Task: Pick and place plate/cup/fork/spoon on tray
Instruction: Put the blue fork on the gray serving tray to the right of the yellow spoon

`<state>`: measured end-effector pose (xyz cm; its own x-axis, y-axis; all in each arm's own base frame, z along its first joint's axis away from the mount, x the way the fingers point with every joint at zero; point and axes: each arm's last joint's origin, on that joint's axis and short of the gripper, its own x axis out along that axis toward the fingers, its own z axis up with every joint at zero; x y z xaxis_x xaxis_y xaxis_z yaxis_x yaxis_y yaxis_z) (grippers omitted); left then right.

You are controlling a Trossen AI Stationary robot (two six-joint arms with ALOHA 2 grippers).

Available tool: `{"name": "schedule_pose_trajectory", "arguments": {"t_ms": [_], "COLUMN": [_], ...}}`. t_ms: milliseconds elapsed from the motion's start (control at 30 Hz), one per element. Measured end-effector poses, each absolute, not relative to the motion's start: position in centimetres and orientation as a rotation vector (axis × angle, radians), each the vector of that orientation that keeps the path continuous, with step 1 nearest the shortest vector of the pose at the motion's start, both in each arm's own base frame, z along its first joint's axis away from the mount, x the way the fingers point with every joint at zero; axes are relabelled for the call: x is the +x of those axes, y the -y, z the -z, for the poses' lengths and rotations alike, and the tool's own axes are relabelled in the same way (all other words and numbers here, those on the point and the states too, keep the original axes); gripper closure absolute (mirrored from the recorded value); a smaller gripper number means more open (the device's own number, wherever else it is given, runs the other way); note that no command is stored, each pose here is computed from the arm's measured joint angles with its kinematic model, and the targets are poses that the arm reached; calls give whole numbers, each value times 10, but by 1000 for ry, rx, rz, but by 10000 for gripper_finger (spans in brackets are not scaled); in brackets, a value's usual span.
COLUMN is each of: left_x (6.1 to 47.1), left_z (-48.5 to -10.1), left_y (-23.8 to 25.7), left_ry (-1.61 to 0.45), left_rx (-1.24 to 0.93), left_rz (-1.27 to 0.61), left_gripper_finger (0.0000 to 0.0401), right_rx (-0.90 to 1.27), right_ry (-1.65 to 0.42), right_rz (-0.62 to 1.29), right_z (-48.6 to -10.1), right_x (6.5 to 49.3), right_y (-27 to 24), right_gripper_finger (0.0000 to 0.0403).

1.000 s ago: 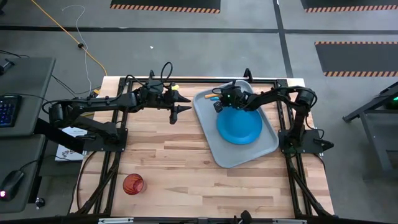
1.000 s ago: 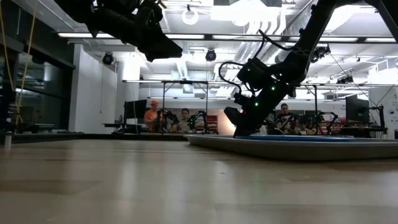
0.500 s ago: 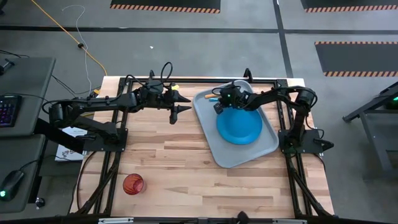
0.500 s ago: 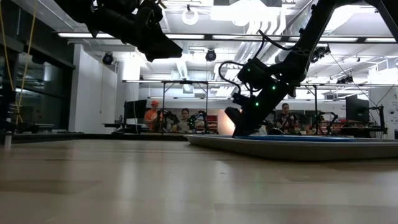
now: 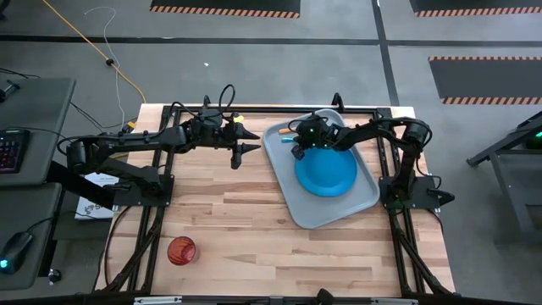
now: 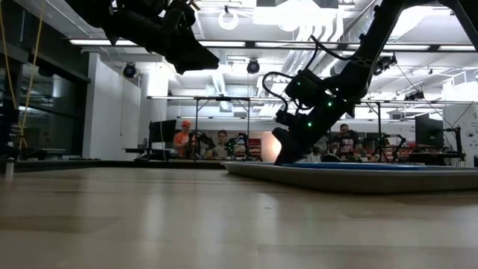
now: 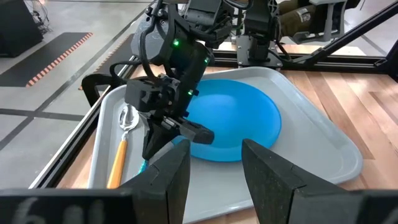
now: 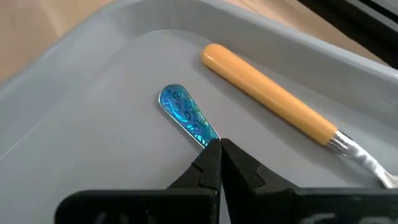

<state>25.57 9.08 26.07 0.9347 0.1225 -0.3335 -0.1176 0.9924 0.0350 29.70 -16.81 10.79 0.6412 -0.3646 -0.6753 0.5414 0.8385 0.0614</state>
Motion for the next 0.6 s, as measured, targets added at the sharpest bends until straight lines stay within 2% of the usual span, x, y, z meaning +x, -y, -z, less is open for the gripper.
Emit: {"name": "schedule_pose_trajectory", "arguments": {"t_ms": [233,433,600], "left_x": [256,256,255], "left_z": [-261,-260,-259], "left_y": [-91,-91,-91], "left_ry": [-342,-344,-362], "left_rx": [14,14,8], "left_rz": [-123,-122,-121], "left_gripper_finger": [268,268,268], "right_rx": [213,193,199], "right_ry": [-684,-623,-752], "right_rz": [489,533,649], "right_z": [-113,-142,-160], "right_x": [298,290,268], "right_y": [168,172,169], "right_gripper_finger": [403,403,403]}}
